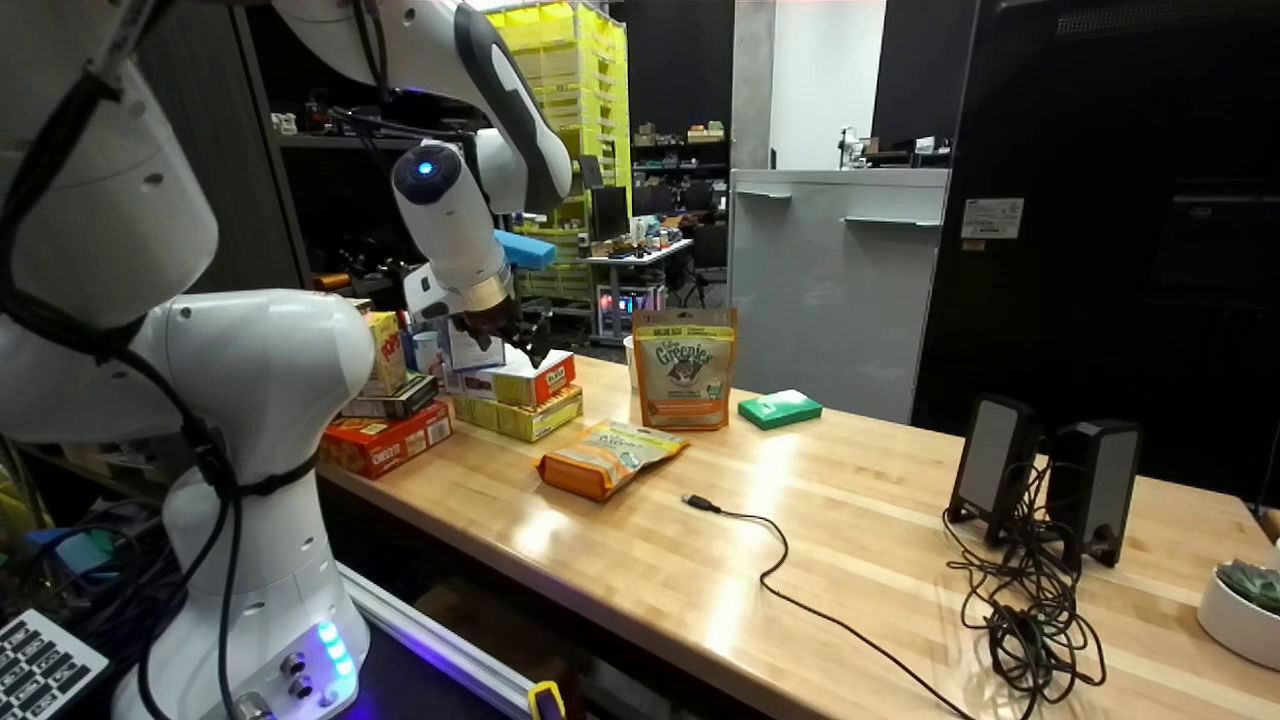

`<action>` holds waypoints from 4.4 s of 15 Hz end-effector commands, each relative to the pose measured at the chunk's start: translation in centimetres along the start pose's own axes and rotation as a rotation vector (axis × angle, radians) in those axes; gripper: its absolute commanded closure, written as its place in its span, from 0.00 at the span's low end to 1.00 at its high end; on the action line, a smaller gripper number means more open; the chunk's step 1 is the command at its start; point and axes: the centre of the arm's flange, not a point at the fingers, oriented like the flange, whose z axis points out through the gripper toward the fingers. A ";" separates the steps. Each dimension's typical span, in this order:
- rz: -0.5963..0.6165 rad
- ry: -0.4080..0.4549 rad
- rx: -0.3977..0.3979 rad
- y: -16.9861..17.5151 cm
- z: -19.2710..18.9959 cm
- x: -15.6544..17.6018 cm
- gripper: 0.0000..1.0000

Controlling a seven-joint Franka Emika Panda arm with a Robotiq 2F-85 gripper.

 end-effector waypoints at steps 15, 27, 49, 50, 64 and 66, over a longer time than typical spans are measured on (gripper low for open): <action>-0.469 -0.004 -0.153 2.4 -6.8 -2.8 0.00; -0.242 0.074 -0.194 3.8 -6.2 0.8 0.00; 0.284 -0.004 -0.253 8.5 -8.4 -2.5 0.00; 0.298 -0.010 -0.255 8.9 -8.6 -2.8 0.00; 0.226 -0.149 -0.257 15.8 -12.9 -7.0 0.00; 0.153 -0.160 -0.249 16.9 -13.5 -7.5 0.00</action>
